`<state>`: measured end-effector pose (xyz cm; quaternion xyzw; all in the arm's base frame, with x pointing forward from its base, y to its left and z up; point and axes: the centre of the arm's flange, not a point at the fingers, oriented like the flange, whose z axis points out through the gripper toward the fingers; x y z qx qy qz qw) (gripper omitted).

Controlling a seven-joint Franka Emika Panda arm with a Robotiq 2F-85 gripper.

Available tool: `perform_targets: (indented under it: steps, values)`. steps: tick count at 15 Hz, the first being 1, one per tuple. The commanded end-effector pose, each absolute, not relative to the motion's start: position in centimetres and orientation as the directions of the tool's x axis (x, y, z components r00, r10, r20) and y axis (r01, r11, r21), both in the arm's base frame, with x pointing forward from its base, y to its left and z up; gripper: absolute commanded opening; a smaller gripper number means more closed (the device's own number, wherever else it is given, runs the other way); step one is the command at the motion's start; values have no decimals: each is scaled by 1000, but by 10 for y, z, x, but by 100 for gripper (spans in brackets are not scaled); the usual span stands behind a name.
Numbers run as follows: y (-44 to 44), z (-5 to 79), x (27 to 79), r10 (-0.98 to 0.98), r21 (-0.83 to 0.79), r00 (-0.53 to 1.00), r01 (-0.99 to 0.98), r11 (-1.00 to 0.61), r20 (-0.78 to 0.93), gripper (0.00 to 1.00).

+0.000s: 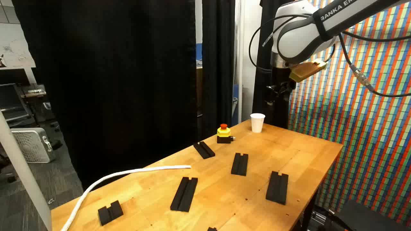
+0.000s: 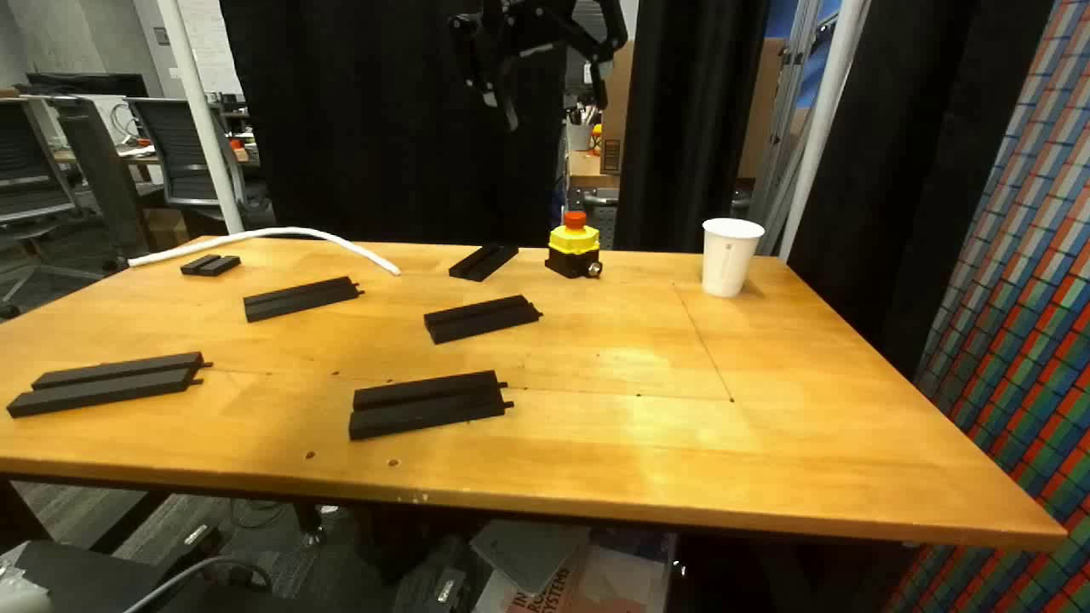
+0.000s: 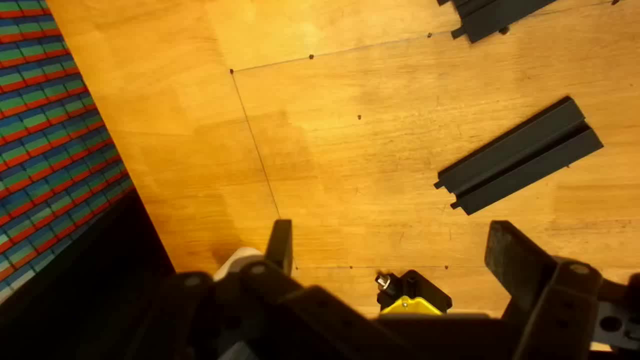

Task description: Arrange the black objects on the table

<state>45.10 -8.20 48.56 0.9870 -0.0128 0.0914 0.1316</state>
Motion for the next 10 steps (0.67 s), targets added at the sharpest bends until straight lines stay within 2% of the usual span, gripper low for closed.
perform_targets:
  steps: [1,10]
  values:
    - [-82,488,452,-1,258,982,-51,-965,189,100]
    - [-74,487,453,-19,245,977,-72,-967,211,100]
